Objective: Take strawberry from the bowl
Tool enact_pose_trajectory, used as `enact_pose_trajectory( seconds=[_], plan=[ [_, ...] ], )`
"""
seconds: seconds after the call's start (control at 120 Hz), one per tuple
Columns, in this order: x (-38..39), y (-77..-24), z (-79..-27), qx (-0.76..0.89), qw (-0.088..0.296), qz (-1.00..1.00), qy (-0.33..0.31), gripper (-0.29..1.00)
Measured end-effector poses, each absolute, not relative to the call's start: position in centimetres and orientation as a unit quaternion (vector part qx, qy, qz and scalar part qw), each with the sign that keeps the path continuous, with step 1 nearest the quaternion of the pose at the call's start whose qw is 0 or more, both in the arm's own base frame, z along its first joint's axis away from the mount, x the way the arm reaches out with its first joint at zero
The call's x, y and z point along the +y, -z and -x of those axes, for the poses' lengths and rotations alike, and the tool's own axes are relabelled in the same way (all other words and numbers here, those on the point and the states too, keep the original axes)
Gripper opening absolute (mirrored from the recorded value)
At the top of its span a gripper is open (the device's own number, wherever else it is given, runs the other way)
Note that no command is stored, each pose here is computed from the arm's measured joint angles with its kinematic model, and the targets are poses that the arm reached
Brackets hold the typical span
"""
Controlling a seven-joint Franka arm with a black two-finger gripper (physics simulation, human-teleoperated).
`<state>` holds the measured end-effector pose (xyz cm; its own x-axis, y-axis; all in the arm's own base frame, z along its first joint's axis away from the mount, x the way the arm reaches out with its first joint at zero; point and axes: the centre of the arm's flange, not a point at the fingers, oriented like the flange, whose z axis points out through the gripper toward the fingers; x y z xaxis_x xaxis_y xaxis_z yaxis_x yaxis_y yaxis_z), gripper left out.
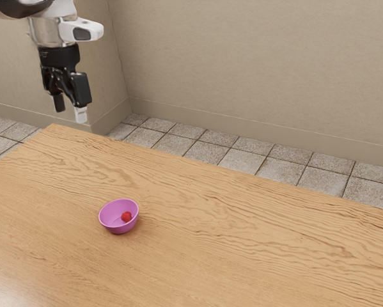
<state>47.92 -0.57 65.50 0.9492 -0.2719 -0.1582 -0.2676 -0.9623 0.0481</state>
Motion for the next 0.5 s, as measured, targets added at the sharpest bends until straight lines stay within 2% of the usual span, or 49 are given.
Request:
enact_pose_trajectory(
  seconds=[0.167,0.333,0.5],
  plan=[
    [-0.8,-66.3,-47.7,-0.116,0.007,-0.992,0.055,0.70],
    [-2.7,-63.0,-47.5,-0.118,0.023,-0.989,0.083,0.70],
    [-0.5,-58.8,-48.8,-0.140,0.032,-0.984,0.102,0.70]
  ],
)
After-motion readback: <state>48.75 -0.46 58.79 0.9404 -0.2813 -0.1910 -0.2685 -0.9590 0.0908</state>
